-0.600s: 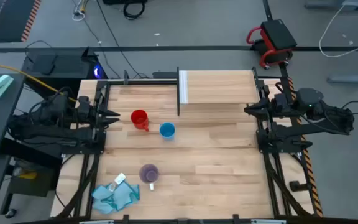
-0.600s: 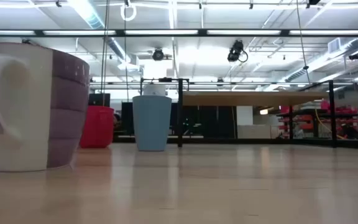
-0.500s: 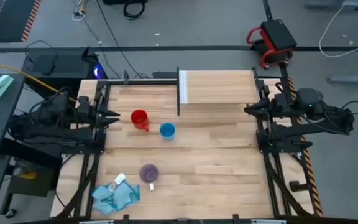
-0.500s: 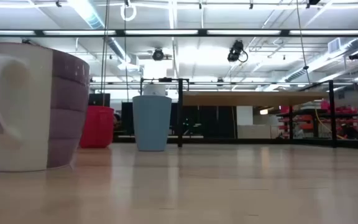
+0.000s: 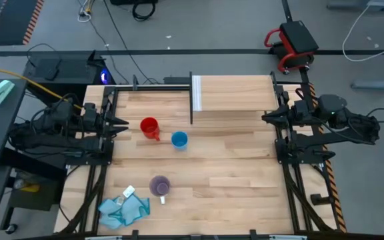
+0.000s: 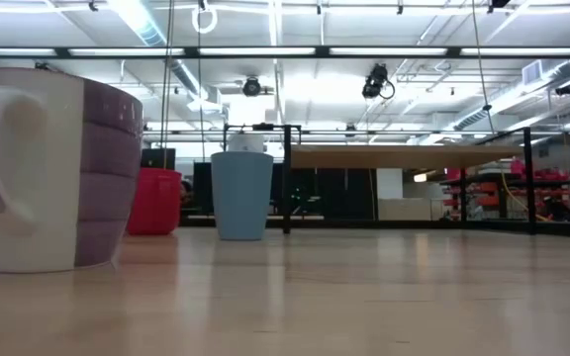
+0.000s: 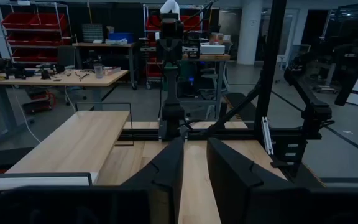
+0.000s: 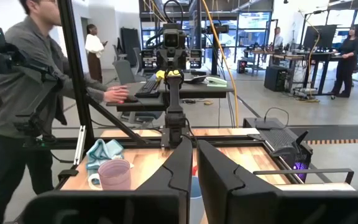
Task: Stack small to large cups/mugs on shelf
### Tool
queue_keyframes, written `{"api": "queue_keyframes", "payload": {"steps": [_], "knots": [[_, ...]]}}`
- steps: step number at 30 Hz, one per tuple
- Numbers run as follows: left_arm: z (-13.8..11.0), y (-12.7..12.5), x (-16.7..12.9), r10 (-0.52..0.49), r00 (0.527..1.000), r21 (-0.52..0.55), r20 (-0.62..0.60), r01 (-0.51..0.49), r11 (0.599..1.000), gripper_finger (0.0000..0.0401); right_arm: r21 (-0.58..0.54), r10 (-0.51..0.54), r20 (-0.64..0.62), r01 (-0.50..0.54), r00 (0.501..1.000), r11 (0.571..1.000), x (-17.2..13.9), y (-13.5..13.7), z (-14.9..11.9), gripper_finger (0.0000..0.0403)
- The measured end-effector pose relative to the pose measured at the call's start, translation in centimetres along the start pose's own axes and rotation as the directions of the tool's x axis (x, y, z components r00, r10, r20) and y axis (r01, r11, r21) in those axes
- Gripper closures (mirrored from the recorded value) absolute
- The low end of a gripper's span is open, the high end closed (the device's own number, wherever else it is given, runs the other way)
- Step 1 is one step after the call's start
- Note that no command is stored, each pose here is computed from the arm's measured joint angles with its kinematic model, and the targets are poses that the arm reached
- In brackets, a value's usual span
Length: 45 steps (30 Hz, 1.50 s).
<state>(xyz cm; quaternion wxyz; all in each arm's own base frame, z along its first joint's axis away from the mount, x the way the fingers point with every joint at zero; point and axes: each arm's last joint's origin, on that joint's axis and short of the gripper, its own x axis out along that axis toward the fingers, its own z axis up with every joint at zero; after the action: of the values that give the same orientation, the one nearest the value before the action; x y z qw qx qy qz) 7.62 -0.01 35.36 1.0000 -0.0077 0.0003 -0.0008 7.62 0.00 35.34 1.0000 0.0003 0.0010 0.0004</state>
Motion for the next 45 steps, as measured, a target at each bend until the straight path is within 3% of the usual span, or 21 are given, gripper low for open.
{"api": "queue_keyframes", "payload": {"steps": [38, 45], "knots": [[0.04, 0.00, 0.00, 0.000, 1.000, 0.001, 0.004, 0.000, 1.000, 0.0323, 0.000, 0.000, 0.000, 0.000, 1.000, 1.000, -0.01, 0.00, 0.00, 0.0371], [0.70, -0.01, -0.03, -0.001, 0.997, -0.038, 0.072, 0.004, 0.999, 0.0318, 0.000, 0.000, 0.000, 0.000, 1.000, 1.000, 0.00, 0.00, 0.00, 0.0371]]}}
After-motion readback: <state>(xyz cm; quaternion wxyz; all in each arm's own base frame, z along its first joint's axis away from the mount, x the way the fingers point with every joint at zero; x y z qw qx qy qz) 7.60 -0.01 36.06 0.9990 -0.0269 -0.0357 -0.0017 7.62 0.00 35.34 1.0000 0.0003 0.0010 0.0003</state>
